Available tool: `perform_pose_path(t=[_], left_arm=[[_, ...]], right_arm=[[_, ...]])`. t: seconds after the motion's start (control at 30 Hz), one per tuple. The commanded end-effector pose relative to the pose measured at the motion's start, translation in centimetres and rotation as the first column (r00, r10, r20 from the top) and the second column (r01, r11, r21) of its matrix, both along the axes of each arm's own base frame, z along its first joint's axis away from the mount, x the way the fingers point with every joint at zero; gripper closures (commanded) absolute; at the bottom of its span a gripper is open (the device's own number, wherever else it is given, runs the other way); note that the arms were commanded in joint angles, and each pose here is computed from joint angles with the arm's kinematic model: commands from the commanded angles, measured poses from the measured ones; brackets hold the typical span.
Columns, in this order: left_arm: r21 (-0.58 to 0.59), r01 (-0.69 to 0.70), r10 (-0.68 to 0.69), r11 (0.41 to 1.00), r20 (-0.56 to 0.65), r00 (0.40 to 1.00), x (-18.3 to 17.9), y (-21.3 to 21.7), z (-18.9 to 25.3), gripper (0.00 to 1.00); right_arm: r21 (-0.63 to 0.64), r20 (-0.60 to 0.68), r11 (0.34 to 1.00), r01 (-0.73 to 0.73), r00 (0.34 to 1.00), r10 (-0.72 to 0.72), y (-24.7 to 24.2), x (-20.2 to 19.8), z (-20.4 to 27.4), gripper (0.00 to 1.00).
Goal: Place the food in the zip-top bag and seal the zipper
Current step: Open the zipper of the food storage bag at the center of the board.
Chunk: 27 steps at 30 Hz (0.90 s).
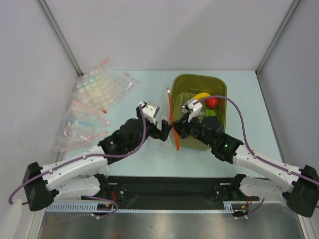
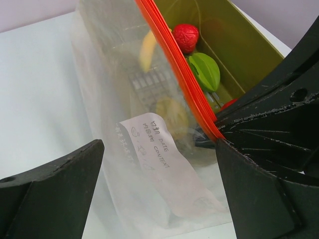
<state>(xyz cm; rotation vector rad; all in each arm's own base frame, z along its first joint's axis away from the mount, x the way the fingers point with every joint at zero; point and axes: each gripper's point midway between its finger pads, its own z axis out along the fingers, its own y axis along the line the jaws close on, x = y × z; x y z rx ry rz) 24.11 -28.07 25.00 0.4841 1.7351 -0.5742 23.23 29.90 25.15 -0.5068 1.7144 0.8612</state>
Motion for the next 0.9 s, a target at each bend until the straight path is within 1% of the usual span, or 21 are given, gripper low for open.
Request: perform_pose_path(t=[0.0,0.1,0.13,0.27,0.37,0.43,0.47,0.6,0.77,0.87], left_arm=[[-0.055,-0.001,0.002,0.999,0.005,1.0,0.2,-0.7,2.0,0.0],[-0.066,-0.01,0.01,0.998,0.008,1.0,0.1,-0.4,2.3,0.0],[-0.09,-0.005,0.006,0.996,0.019,1.0,-0.2,-0.2,3.1,0.0],[-0.142,0.015,-0.008,0.99,0.047,0.999,-1.1,0.4,4.0,0.0],[-0.156,0.016,-0.009,0.988,0.046,0.999,-1.3,0.2,4.3,0.0],[-0.146,0.012,-0.007,0.989,0.037,0.999,-1.1,-0.1,4.0,0.0],[-0.148,-0.013,0.018,0.989,0.032,0.999,-0.8,0.0,4.0,0.0],[-0.114,-0.052,0.054,0.992,0.015,0.998,0.0,-0.1,3.1,0.03],[-0.113,-0.058,0.06,0.992,0.013,0.998,0.1,-0.4,2.9,0.04],[-0.088,-0.073,0.076,0.993,0.022,0.997,0.4,-0.3,2.6,0.15]], right_arm=[[0.065,0.063,0.997,-0.029,0.998,0.025,0.5,-0.4,2.7,1.0],[0.06,0.057,0.998,-0.023,0.998,0.019,0.5,-0.3,2.6,1.0],[0.059,0.054,0.998,-0.021,0.998,0.018,0.5,-0.3,2.6,1.0],[0.049,0.045,0.998,0.047,0.998,-0.049,-0.2,0.6,2.3,1.0],[0.052,0.046,0.998,0.044,0.998,-0.047,-0.1,0.6,2.5,1.0],[0.051,0.042,0.998,0.045,0.998,-0.047,0.0,0.5,2.4,1.0],[0.051,0.041,0.998,0.042,0.998,-0.044,0.2,0.5,2.3,1.0],[0.041,0.042,0.999,0.03,0.999,-0.032,0.7,0.2,2.3,1.0],[0.026,0.046,0.999,0.046,0.998,-0.048,1.2,0.1,2.3,1.0],[0.014,0.057,0.999,0.053,0.997,-0.053,1.5,-0.2,2.4,1.0]])
